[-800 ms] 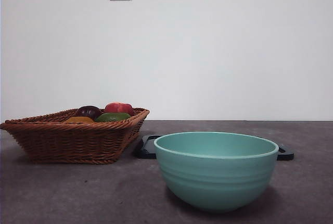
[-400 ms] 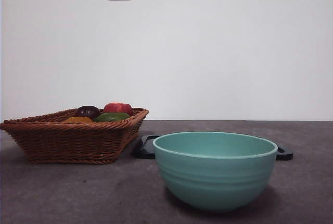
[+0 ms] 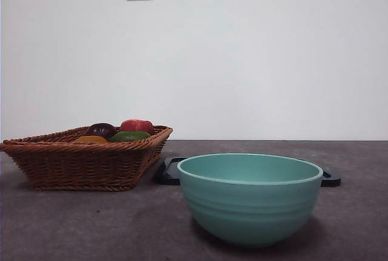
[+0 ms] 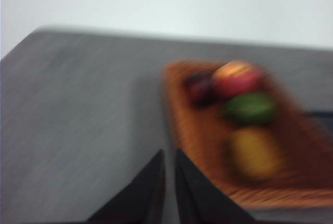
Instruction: Pick up the wifruite, put it on the bowl, pick up the plate, put it on desk
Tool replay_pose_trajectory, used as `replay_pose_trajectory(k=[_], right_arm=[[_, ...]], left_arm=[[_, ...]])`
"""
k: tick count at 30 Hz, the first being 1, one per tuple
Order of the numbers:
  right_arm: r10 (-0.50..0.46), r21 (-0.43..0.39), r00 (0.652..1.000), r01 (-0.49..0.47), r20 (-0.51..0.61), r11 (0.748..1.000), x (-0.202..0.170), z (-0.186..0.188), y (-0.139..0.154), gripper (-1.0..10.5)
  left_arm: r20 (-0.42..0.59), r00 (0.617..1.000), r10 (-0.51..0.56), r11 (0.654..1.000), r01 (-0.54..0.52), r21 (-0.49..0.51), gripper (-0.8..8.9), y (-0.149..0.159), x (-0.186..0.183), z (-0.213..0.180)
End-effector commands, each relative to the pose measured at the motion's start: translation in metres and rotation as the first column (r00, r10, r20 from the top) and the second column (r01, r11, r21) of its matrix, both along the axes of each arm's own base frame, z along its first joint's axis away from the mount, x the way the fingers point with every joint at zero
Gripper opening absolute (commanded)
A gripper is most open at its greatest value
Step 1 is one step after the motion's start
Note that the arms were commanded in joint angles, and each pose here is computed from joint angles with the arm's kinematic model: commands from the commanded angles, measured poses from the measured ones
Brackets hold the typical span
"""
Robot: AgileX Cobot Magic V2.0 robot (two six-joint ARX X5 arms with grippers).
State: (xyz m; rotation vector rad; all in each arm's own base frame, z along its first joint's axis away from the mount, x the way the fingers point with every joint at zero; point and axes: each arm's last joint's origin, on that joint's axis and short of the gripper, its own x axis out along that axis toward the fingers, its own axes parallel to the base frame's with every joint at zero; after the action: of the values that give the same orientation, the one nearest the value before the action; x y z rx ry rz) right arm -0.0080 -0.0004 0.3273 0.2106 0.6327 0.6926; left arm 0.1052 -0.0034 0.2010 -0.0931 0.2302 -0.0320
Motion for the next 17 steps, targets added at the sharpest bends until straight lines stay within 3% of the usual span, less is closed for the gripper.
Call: replay_pose_trajectory(k=[1, 17], right_arm=[[0.012, 0.01, 1.0, -0.013, 0.025, 1.0, -0.001, 0.005, -0.001, 0.3], [0.013, 0.01, 1.0, -0.013, 0.025, 1.0, -0.001, 0.005, -0.001, 0.3]], left_arm=[[-0.002, 0.994, 0.111, 0.994, -0.111, 0.005, 0.29, 0.004, -0.002, -0.016], [0.04, 0.981, 0.192, 0.981, -0.192, -0.006, 0.28, 0.009, -0.009, -0.052]])
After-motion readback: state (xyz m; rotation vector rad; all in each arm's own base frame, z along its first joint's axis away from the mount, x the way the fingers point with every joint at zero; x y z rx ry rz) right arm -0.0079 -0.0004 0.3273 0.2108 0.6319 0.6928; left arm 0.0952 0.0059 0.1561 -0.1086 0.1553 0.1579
